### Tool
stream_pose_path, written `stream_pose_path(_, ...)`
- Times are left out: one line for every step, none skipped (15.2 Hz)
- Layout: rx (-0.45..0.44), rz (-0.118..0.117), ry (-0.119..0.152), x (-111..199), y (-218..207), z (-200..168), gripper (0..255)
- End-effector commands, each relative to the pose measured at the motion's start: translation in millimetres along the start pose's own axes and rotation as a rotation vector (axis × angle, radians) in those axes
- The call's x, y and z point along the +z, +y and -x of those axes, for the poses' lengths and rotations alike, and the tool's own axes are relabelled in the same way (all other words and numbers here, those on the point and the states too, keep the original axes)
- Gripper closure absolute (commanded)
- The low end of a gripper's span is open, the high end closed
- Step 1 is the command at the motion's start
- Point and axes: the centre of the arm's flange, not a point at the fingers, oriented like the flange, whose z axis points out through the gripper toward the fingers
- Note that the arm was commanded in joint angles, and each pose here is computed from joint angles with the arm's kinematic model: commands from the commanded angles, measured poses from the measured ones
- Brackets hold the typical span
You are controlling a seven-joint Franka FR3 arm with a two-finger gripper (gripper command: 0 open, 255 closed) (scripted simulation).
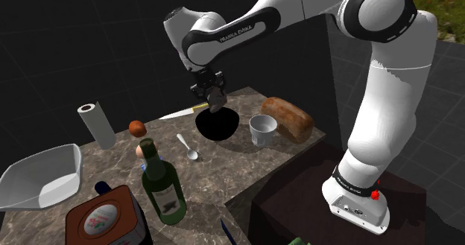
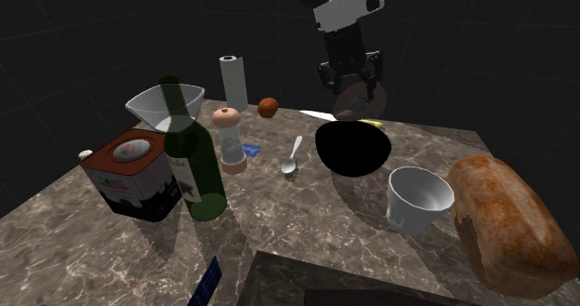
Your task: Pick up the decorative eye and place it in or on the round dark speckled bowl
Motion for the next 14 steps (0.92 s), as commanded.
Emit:
stream_pose_path(0.000,0.000,0.000,10.2,-3.6,0.1,255)
stream_pose_path(0.000,0.000,0.000,15.1,-5.3,0.4,255)
stream_pose_path(0.000,0.000,0.000,20.1,-7.1,0.7,255)
stream_pose_path(0.000,0.000,0.000,25.1,-8.9,1.0,255)
stream_pose_path(0.000,0.000,0.000,30.0,-10.7,1.3,255)
stream_pose_path(0.000,0.000,0.000,35.0,-12.5,1.6,255)
stream_pose_path(0.000,0.000,0.000,39.9,-14.3,1.8,255)
stream_pose_path(0.000,0.000,0.000,44.9,-16.0,2.1,255)
stream_pose_path(0.000,0.000,0.000,49.9,-17.8,2.4,255)
stream_pose_path(0.000,0.000,0.000,54.8,-19.6,2.7,255)
stream_pose_path(0.000,0.000,0.000,59.8,-21.4,3.0,255)
stream_pose_path(0.000,0.000,0.000,63.4,-22.7,3.2,255)
stream_pose_path(0.000,-0.001,0.000,63.4,-22.7,3.2,255)
stream_pose_path(0.000,-0.001,0.000,63.4,-22.7,3.2,255)
